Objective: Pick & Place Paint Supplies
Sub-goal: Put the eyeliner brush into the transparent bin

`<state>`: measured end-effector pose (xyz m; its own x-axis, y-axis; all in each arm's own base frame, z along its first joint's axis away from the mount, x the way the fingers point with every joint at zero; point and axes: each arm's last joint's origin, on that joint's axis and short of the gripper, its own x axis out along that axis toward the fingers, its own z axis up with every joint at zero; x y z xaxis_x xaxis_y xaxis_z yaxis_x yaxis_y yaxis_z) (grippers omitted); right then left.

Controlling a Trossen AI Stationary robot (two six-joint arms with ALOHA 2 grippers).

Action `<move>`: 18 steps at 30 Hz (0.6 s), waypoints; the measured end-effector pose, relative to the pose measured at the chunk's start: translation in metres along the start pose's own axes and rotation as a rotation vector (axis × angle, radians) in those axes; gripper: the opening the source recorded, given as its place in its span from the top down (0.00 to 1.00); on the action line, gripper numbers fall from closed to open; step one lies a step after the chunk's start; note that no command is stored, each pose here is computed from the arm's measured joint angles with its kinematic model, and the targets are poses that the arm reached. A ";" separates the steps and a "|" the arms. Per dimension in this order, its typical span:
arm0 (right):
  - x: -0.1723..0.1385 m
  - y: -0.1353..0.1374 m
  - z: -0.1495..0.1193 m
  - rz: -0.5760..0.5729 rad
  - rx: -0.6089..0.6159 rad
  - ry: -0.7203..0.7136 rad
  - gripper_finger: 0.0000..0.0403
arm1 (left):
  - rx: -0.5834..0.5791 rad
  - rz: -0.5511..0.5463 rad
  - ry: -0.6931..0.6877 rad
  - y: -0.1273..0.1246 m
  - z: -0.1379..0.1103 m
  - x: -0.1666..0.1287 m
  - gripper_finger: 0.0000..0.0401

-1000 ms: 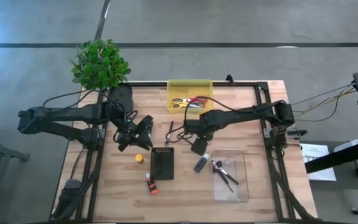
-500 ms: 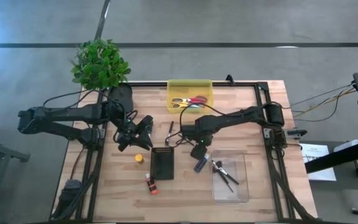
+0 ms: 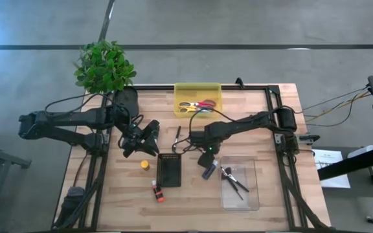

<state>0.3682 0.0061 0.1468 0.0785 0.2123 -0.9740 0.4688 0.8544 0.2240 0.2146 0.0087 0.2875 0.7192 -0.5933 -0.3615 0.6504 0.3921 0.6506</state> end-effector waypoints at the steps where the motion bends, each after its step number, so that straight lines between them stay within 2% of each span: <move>1: 0.001 0.000 0.000 0.006 0.002 -0.001 0.59 | 0.000 0.000 0.000 0.000 0.000 0.000 0.77; 8: 0.006 -0.003 -0.002 0.010 0.005 -0.001 0.62 | 0.001 0.001 0.000 0.000 0.000 0.000 0.77; 11: 0.006 -0.003 -0.002 0.007 0.000 -0.001 0.72 | 0.003 0.002 -0.001 0.000 0.000 0.000 0.77; 15: 0.006 -0.003 -0.001 0.008 -0.023 -0.016 0.91 | 0.003 0.002 -0.001 0.000 0.000 0.000 0.77; 18: 0.007 0.000 0.003 0.038 -0.045 -0.052 0.96 | 0.004 0.002 -0.001 0.000 0.000 0.000 0.77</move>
<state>0.3711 0.0062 0.1403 0.1416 0.2207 -0.9650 0.4251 0.8668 0.2606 0.2147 0.0087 0.2877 0.7201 -0.5932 -0.3600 0.6483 0.3902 0.6538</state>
